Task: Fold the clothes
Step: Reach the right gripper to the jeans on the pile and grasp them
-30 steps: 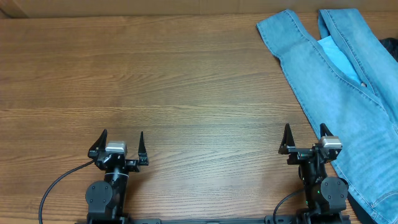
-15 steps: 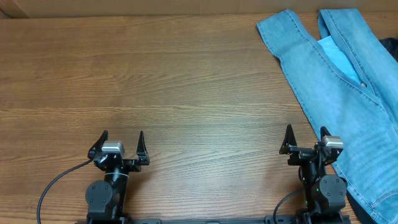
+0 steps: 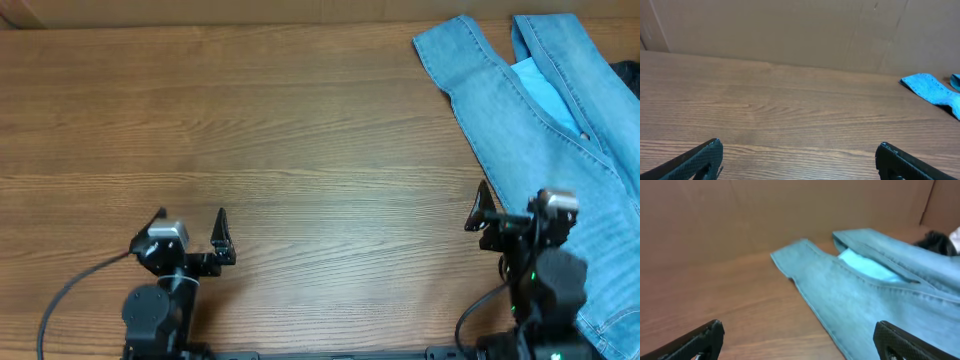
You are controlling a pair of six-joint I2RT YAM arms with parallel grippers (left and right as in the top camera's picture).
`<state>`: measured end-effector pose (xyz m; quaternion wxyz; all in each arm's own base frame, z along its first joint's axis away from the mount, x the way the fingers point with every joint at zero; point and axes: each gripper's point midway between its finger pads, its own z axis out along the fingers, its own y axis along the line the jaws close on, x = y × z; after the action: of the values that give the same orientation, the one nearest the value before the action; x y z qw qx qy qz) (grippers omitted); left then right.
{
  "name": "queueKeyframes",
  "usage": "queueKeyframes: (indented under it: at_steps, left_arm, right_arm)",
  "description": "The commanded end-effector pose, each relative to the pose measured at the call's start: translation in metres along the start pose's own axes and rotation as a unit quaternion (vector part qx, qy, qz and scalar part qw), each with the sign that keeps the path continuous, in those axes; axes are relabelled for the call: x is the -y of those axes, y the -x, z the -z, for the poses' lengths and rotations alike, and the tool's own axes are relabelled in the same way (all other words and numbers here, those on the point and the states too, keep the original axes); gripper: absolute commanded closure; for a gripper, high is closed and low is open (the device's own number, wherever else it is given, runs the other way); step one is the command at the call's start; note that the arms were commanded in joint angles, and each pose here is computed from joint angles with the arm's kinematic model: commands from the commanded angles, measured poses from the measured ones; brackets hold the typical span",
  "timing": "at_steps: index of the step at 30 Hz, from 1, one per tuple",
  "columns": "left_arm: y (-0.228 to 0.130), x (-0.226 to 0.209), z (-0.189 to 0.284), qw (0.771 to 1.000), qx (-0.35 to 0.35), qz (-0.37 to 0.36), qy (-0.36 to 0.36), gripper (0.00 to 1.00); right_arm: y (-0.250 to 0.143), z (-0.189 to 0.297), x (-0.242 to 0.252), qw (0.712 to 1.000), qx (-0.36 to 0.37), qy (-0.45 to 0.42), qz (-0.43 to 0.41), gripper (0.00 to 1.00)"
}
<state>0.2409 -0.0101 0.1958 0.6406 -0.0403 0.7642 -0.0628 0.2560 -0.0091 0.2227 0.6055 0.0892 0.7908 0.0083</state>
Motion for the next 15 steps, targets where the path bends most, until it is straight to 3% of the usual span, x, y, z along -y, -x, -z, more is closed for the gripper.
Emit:
queueKeyframes:
  at_steps: [1, 8, 12, 15]
  left_arm:
    - [0.02, -0.001, -0.005, 1.0, -0.012, 0.006, 0.012, 0.0]
    - [0.034, 0.001, -0.037, 0.992, -0.124, -0.009, 0.026, 0.0]
    - [0.029, 0.006, -0.051, 0.98, -0.196, -0.004, 0.019, 0.0]
    - [0.021, 0.007, -0.06, 0.973, -0.232, -0.001, 0.017, 0.0]
  right_arm:
    - [0.026, -0.005, -0.003, 1.0, -0.027, -0.011, 0.002, 0.0]
    - [0.001, -0.033, 0.005, 0.97, -0.232, -0.061, 0.03, 0.0]
    - [-0.02, -0.042, 0.018, 0.939, -0.326, -0.108, -0.017, 0.0]
    - [-0.042, -0.046, 0.012, 0.915, -0.392, -0.087, -0.035, 0.0]
